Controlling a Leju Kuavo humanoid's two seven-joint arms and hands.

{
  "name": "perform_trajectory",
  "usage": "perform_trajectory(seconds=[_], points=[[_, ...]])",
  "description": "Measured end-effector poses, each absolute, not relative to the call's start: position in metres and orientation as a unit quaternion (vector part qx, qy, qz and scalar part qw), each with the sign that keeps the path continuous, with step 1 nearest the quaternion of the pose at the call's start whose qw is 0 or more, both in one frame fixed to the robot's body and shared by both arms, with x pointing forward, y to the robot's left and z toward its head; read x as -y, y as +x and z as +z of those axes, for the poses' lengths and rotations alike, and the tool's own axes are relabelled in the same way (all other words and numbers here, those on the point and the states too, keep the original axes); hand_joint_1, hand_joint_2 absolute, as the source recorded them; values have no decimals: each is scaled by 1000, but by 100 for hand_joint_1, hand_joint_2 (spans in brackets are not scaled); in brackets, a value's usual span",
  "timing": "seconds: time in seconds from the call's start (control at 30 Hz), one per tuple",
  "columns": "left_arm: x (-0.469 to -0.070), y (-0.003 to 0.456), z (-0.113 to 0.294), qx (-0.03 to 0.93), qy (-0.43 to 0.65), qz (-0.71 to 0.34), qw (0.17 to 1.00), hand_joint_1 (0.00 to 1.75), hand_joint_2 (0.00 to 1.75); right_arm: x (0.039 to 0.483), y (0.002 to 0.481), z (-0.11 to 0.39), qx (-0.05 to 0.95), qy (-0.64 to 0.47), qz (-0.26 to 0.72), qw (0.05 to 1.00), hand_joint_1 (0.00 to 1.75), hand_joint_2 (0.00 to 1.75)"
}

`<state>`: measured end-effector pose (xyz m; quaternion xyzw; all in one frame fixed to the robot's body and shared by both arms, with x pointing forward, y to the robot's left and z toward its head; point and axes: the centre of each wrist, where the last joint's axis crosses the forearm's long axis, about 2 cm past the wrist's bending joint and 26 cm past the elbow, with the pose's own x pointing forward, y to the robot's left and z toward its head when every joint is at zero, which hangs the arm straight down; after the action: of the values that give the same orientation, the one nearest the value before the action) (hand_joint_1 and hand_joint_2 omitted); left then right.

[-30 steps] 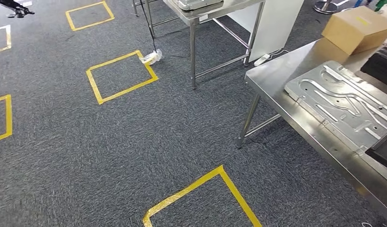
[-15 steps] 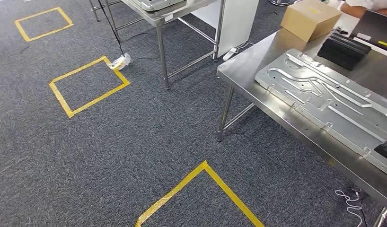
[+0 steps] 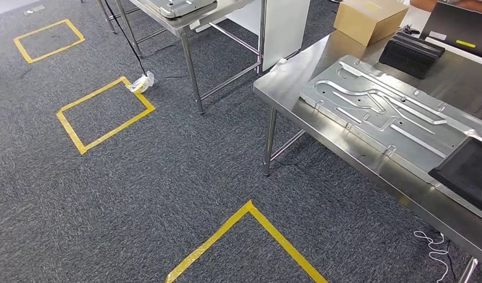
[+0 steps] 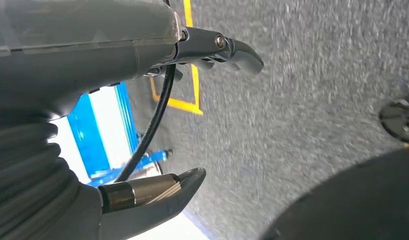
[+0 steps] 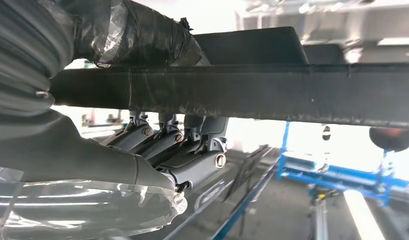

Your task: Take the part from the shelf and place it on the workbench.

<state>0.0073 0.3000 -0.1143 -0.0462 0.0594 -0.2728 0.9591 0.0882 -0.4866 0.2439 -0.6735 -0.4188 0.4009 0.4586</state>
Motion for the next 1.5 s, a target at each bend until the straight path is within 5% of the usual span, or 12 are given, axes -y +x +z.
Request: perform_trajectory(seconds=[1.5], points=[[-298,8,-114,-68,-54,-285,955,0,175,420,154,234,523,-580,473,409,175,175]])
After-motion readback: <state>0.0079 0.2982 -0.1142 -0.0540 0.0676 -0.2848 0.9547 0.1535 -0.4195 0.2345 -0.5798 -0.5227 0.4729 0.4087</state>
